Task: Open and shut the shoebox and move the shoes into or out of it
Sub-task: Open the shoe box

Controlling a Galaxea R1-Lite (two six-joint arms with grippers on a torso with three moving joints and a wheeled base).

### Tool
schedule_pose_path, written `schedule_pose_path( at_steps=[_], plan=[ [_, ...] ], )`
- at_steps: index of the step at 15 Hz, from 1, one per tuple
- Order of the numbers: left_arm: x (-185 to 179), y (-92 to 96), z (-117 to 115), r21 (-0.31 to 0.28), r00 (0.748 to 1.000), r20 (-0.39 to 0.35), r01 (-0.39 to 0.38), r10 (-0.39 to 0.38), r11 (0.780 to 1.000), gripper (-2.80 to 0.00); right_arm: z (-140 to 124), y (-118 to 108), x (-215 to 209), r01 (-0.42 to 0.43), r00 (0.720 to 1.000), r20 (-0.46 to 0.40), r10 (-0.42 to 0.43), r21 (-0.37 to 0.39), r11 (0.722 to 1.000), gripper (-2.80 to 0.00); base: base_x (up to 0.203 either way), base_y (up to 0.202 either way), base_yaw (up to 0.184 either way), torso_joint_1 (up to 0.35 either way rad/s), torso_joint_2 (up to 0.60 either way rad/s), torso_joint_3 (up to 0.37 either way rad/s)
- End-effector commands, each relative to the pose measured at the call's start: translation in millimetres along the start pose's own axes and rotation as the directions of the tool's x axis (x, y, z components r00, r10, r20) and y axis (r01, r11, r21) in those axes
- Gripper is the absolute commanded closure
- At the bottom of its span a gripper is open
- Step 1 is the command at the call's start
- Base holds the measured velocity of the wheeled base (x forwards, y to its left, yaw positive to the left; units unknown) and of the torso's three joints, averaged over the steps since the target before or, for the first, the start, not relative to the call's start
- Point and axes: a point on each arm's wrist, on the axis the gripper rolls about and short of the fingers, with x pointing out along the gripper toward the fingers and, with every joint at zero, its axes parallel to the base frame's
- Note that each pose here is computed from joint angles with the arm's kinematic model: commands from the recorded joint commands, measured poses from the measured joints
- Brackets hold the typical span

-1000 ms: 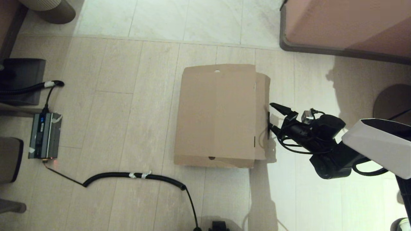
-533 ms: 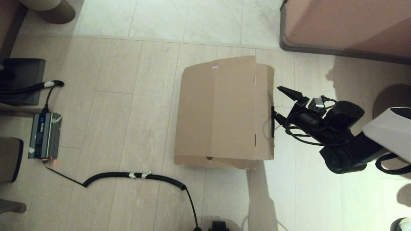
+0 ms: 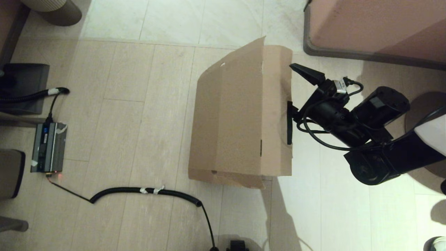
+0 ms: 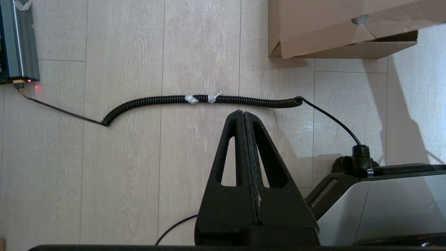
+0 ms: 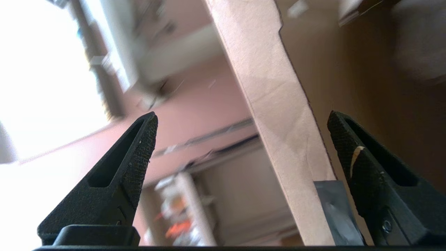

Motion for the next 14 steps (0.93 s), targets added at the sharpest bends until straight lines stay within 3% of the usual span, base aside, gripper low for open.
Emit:
schedule_pose_path(
  at_steps=[1, 5, 7, 9, 12, 14],
  plan=[
    [0.5, 0.0, -2.1, 0.000, 1.000, -0.007, 0.000, 0.000, 1.000, 0.00, -15.3, 27.5, 8.5, -0.077, 0.996, -0.044, 0.077, -0.001, 0.997, -2.80, 0.000, 0.000, 0.000, 0.000, 0.00, 0.000],
    [0.5, 0.0, -2.1, 0.000, 1.000, -0.007, 0.000, 0.000, 1.000, 0.00, -54.4, 61.0, 28.7, -0.190, 0.968, -0.160, 0.194, 0.037, 0.981, -2.80, 0.000, 0.000, 0.000, 0.000, 0.00, 0.000],
    [0.5, 0.0, -2.1, 0.000, 1.000, -0.007, 0.000, 0.000, 1.000, 0.00, -73.0, 65.5, 41.5, -0.229, 0.949, -0.208, 0.237, 0.064, 0.971, -2.80, 0.000, 0.000, 0.000, 0.000, 0.00, 0.000],
    [0.5, 0.0, -2.1, 0.000, 1.000, -0.007, 0.000, 0.000, 1.000, 0.00, -91.6, 53.1, 57.9, -0.238, 0.932, -0.257, 0.255, 0.096, 0.967, -2.80, 0.000, 0.000, 0.000, 0.000, 0.00, 0.000],
    [0.5, 0.0, -2.1, 0.000, 1.000, -0.007, 0.000, 0.000, 1.000, 0.00, -123.7, 3.0, 80.8, -0.207, 0.923, -0.314, 0.223, 0.083, 0.975, -2.80, 0.000, 0.000, 0.000, 0.000, 0.00, 0.000],
    [0.5, 0.0, -2.1, 0.000, 1.000, -0.007, 0.000, 0.000, 1.000, 0.00, -149.9, -24.9, 100.0, -0.238, 0.904, -0.352, 0.244, 0.061, 0.969, -2.80, 0.000, 0.000, 0.000, 0.000, 0.00, 0.000]
  ],
)
